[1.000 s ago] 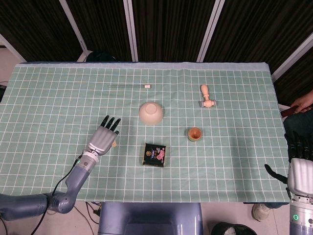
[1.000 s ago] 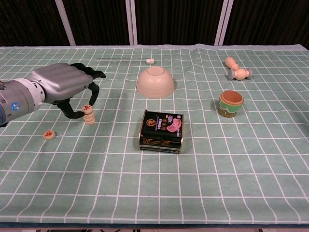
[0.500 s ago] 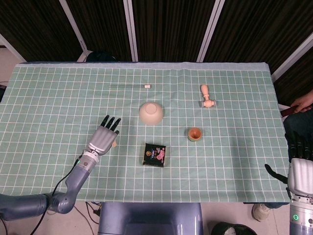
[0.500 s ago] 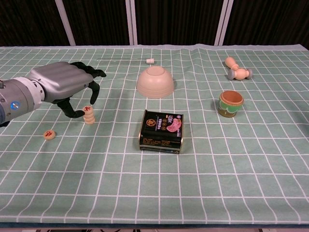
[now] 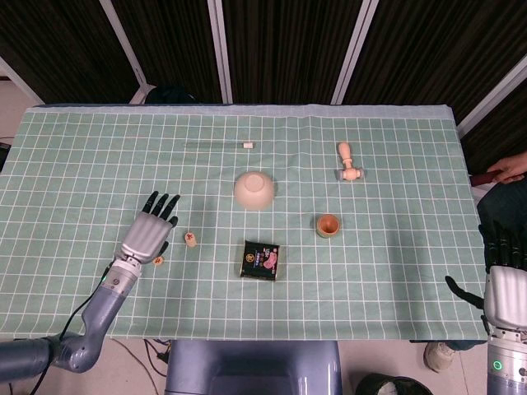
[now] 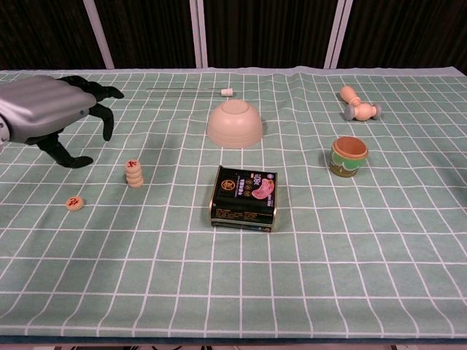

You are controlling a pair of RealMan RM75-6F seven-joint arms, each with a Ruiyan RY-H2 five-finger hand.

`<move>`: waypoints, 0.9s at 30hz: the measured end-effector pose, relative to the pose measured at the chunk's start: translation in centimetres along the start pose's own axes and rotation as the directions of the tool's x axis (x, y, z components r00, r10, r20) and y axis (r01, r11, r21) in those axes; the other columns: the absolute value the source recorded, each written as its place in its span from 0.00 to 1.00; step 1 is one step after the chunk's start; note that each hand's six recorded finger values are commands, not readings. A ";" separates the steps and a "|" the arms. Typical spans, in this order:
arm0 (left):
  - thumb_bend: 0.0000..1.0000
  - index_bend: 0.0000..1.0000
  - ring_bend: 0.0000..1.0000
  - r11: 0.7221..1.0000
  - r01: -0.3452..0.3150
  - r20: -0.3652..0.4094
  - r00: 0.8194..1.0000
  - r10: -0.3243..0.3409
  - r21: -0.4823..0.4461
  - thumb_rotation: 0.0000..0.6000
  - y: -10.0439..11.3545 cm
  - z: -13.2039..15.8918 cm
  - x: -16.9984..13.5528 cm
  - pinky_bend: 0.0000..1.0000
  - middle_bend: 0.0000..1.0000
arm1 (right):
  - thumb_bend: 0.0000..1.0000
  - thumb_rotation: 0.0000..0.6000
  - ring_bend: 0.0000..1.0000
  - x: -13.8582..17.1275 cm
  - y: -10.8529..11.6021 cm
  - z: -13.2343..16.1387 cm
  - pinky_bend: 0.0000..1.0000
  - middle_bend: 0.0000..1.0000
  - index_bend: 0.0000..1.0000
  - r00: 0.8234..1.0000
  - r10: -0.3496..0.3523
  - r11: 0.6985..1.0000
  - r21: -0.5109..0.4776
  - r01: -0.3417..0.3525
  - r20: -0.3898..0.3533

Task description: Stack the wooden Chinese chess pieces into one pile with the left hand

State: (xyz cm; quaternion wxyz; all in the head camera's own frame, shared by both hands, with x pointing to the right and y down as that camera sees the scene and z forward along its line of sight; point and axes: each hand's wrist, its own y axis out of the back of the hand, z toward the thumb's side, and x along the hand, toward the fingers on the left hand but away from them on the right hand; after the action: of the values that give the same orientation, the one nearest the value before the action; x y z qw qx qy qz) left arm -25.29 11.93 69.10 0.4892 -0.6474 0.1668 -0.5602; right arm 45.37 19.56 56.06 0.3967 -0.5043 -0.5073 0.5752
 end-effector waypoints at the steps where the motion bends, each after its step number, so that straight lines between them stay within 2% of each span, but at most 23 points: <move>1: 0.27 0.42 0.00 1.000 0.004 0.004 1.000 -0.004 -0.003 1.00 -0.3 -0.1 -0.4 0.00 0.01 | 0.23 1.00 0.00 0.0 0.0 0.0 0.00 0.01 0.11 1.000 -0.001 1.000 0.000 0.001 0.000; 6: 0.27 0.42 0.00 0.999 0.042 0.026 0.999 -0.041 -0.012 1.00 -2.6 -0.9 -2.8 0.00 0.01 | 0.23 1.00 0.00 0.0 0.0 0.0 0.00 0.01 0.11 1.000 -0.003 1.000 0.001 0.003 -0.001; 13: 0.27 0.43 0.00 0.997 0.076 0.054 0.996 -0.077 0.011 1.00 -5.4 -1.3 -4.5 0.00 0.01 | 0.23 1.00 0.00 0.0 0.1 0.0 0.00 0.01 0.11 1.000 -0.006 1.000 0.000 0.006 0.003; 27: 0.27 0.43 0.00 0.996 0.088 0.055 0.995 -0.088 0.015 1.00 -6.5 -0.8 -3.7 0.00 0.01 | 0.23 1.00 0.00 0.0 0.1 -0.1 0.00 0.01 0.11 1.000 -0.006 1.000 -0.001 0.006 0.008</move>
State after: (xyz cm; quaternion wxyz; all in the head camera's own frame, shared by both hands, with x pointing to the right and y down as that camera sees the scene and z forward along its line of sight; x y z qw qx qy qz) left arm -29.33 17.42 72.29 0.4724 -0.6664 0.1210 -0.5640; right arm 45.47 19.54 55.94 0.3965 -0.5006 -0.5106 0.5757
